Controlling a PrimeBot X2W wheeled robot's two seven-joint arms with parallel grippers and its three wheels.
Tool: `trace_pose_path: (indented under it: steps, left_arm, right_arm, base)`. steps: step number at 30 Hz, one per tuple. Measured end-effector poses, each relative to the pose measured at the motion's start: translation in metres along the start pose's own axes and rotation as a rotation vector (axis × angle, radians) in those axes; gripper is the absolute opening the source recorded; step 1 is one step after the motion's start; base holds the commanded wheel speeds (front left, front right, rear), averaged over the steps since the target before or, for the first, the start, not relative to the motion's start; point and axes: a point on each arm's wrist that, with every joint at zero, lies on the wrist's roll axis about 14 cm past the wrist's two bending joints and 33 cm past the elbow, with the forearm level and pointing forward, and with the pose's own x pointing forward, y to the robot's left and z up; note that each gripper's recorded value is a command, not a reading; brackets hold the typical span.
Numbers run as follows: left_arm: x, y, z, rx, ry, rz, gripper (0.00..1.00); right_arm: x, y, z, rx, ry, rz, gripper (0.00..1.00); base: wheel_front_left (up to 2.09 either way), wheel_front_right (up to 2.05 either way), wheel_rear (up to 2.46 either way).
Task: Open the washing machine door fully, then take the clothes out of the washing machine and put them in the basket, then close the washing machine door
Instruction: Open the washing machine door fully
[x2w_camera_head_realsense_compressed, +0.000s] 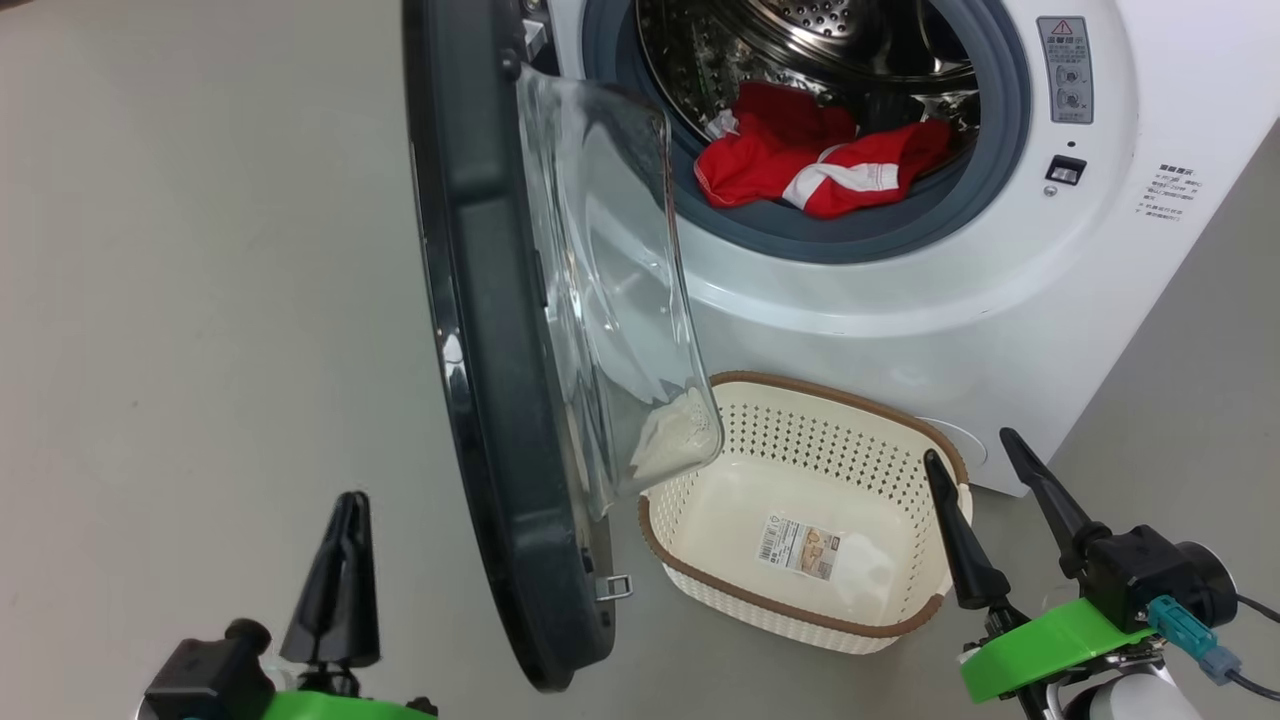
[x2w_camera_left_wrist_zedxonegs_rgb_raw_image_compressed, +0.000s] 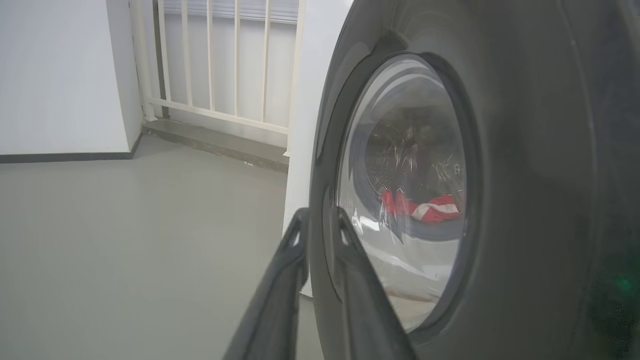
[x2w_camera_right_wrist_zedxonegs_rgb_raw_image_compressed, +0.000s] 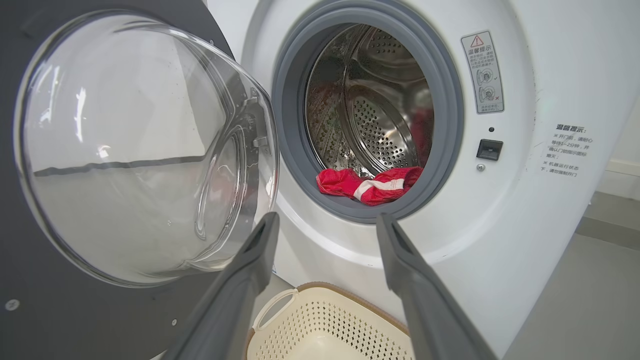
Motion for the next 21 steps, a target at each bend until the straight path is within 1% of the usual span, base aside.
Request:
trace_pose_path:
  steps: [6,10,14,15,17,21]
  left_arm:
    - [0.003,-0.006,0.019,0.000,-0.061,-0.019,0.00]
    - [0.006,-0.011,0.044,-0.006,-0.138,-0.025,0.00]
    - [0.009,-0.019,0.072,-0.036,-0.227,-0.035,0.00]
    - [0.009,-0.019,0.072,-0.036,-0.227,-0.035,0.00]
    - [0.012,-0.026,0.091,-0.049,-0.286,-0.046,0.00]
    - [0.013,-0.051,0.122,-0.078,-0.382,-0.121,0.00]
  right_arm:
    - [-0.001,0.000,0.000,0.001,0.001,-0.002,1.00]
    - [-0.002,0.001,0.002,-0.001,-0.002,-0.004,1.00]
    - [-0.003,0.000,0.001,-0.001,0.000,-0.008,1.00]
    - [-0.003,0.000,0.001,-0.001,0.000,-0.008,1.00]
    - [-0.004,0.000,0.001,0.000,0.001,-0.010,1.00]
    - [-0.005,-0.002,0.002,-0.001,0.000,-0.016,1.00]
  base:
    - [0.00,0.00,0.00]
    - [0.00,0.00,0.00]
    - [0.00,0.00,0.00]
    - [0.00,0.00,0.00]
    - [0.00,0.00,0.00]
    - [0.00,0.00,0.00]
